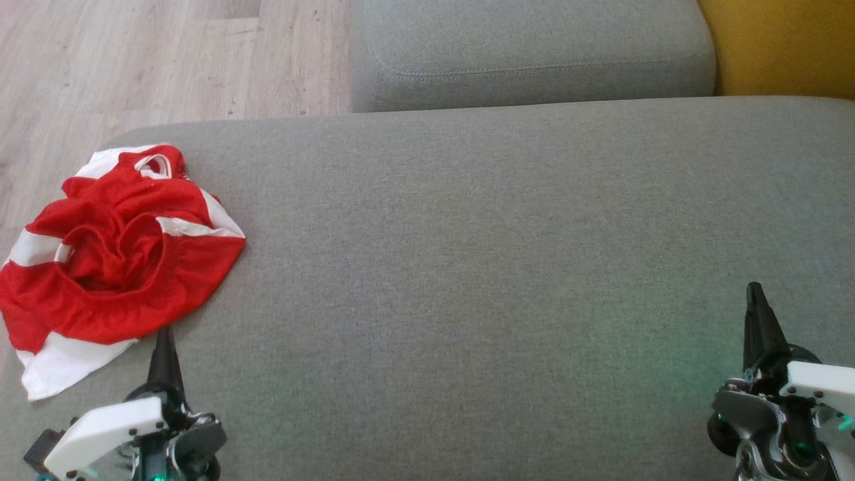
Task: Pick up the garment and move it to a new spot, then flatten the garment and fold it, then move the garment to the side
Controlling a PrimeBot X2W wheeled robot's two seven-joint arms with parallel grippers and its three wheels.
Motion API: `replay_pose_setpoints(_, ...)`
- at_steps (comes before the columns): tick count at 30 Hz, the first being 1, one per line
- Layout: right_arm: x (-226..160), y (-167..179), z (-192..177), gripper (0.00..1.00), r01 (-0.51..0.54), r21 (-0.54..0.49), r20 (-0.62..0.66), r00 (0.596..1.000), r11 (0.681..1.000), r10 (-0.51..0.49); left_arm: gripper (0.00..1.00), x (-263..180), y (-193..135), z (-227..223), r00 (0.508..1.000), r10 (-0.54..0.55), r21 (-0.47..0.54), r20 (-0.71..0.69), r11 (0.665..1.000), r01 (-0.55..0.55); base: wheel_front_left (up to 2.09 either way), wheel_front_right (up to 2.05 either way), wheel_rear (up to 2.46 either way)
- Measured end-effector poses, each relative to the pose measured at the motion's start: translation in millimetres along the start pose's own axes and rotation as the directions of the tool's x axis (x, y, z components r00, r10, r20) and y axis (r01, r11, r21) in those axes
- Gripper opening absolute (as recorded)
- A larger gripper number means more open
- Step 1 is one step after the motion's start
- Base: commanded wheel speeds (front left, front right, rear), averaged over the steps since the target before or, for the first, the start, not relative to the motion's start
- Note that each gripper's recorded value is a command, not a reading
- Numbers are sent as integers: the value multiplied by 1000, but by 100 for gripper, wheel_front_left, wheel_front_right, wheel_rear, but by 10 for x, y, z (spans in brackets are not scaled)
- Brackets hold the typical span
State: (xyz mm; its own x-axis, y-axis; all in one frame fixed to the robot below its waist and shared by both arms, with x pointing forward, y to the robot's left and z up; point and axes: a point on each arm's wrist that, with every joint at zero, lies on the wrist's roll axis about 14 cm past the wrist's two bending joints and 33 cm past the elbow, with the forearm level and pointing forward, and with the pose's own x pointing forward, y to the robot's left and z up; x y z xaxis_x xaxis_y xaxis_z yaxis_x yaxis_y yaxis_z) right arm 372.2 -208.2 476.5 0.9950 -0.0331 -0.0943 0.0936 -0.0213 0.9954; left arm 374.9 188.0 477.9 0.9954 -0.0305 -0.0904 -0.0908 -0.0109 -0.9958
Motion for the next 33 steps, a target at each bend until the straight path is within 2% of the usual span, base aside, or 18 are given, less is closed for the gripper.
replay_pose_setpoints(6, 0, 0, 0, 0, 0, 0, 0, 1000, 1000, 0, 0, 0, 0, 0, 1000, 0, 0, 0, 1000, 0, 0, 0, 0)
replay_pose_setpoints(7, 0, 0, 0, 100, 0, 0, 0, 1000, 1000, 0, 100, 0, 0, 0, 1000, 0, 0, 0, 1000, 0, 0, 0, 0)
replay_pose_setpoints(13, -206, -470, 3, 100, 140, 15, 7, 990, 990, -140, 100, -201, 466, -15, 990, 139, -14, 1, 990, -139, 0, 0, 0)
replay_pose_setpoints(15, -254, -536, -2, 100, 160, 15, 6, 987, 987, -160, 100, -251, 531, -12, 987, 158, -15, 6, 987, -158, 0, 0, 0)
replay_pose_setpoints(23, -228, -506, -65, 100, 154, -73, -6, 988, 985, -155, 100, -220, 461, -13, 990, 142, 74, 11, 987, -143, 0, 0, 0)
replay_pose_setpoints(33, -216, -445, -142, 100, 131, -241, -22, 990, 962, -141, 100, -196, 373, -94, 990, 141, 242, 1, 960, -137, 0, 0, 0)
